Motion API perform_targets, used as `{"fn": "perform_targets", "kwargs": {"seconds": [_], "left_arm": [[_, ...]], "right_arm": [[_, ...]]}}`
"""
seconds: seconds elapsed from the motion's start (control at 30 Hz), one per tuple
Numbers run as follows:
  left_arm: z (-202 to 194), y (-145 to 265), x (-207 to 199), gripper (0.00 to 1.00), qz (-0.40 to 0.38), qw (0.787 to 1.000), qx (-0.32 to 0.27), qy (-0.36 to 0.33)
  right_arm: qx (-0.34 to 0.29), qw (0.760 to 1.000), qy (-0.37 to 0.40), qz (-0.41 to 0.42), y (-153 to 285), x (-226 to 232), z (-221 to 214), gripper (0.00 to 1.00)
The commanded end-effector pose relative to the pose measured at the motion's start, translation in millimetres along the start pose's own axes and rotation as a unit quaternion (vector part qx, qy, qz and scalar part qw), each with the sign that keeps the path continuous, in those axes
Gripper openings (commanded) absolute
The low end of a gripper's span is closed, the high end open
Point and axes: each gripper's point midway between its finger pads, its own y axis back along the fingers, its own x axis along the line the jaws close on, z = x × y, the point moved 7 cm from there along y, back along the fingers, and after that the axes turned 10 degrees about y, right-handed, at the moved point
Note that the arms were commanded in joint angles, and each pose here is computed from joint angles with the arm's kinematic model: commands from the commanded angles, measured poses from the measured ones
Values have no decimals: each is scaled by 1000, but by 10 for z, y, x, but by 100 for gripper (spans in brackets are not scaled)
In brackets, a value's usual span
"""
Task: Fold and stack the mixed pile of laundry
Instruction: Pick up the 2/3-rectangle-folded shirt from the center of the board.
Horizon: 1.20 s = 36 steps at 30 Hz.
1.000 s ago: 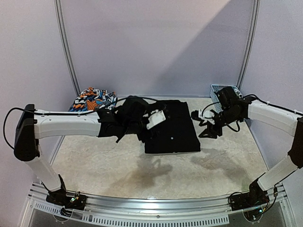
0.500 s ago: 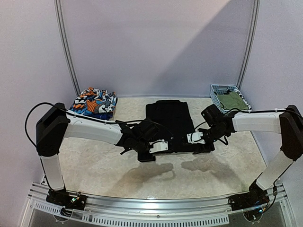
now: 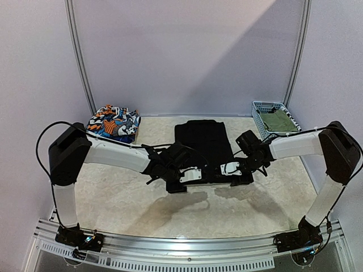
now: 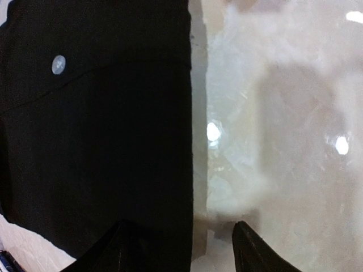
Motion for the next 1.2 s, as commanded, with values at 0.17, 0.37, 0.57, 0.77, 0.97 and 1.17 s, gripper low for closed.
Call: {"fn": "perform_targets", "kwargs": {"seconds": [0.17,0.37,0.57,0.77,0.97,1.17], "left_arm": [[-92,-268,47,54,7,998,53,-29],[-142,-244,49,20,13,996,70,-44],[39,169,58,0,29,998,42,-41],[212,732,-91,0,29,999,28,-33],[420,1274,-204,0,30,999,-6,-18],[646,1543,-10,0,68,997,-47,-2]], "right_arm": [[36,999,-15,21,-193,25,-107,44],[42,998,-23,44,-239,97,-133,6],[6,999,-24,31,192,157,43,1],[-44,998,-35,29,873,287,267,0],[-76,995,-56,37,1342,433,376,0],[-103,992,-74,4,1720,279,532,0]]}}
